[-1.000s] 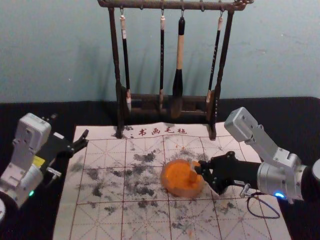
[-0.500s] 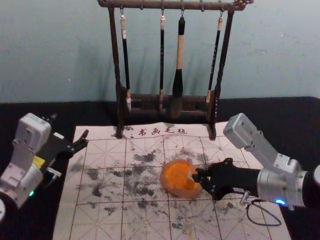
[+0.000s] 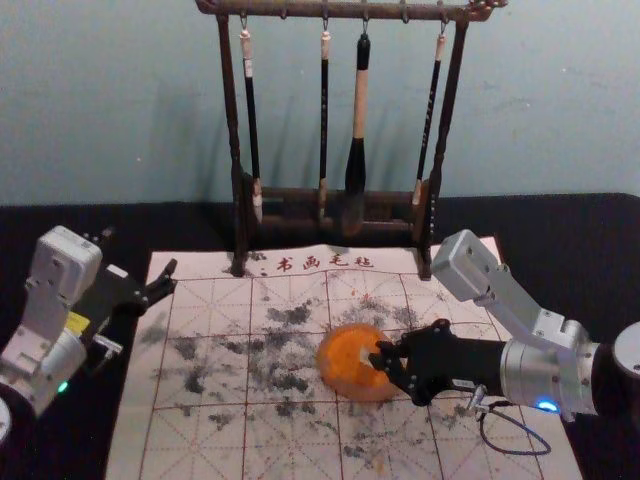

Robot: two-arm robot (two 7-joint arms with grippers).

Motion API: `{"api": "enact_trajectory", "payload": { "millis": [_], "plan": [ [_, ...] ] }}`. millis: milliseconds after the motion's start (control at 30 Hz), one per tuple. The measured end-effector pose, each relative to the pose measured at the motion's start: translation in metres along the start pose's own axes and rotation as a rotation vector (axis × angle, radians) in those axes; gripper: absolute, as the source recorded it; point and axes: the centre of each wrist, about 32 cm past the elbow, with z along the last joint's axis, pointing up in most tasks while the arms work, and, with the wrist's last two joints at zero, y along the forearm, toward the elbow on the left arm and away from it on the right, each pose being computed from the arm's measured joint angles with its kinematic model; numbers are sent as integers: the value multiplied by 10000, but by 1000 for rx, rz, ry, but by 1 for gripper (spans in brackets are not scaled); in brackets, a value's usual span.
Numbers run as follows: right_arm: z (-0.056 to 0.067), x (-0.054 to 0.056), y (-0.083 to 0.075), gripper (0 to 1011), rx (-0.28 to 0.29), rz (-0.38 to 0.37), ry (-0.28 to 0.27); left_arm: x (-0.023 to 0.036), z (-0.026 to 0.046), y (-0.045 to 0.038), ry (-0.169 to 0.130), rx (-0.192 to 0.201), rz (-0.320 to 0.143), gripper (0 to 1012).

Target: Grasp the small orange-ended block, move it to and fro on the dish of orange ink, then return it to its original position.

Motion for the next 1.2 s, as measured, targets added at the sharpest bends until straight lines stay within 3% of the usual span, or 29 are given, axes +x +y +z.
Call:
{"api": "enact_trajectory", "payload": {
  "millis": [433, 667, 833, 1200],
  "plan": [
    [67, 67, 62, 57, 20, -34, 3, 0, 0, 0, 0, 0, 0, 1001],
    [95, 136, 15, 57, 29, -76, 16, 0, 0, 0, 0, 0, 0, 1001],
    [111, 153, -89, 57, 36, -109, 32, 0, 0, 0, 0, 0, 0, 1001],
    [112, 129, -521, 57, 63, -182, 74, 0, 0, 0, 0, 0, 0, 1001]
  ]
}}
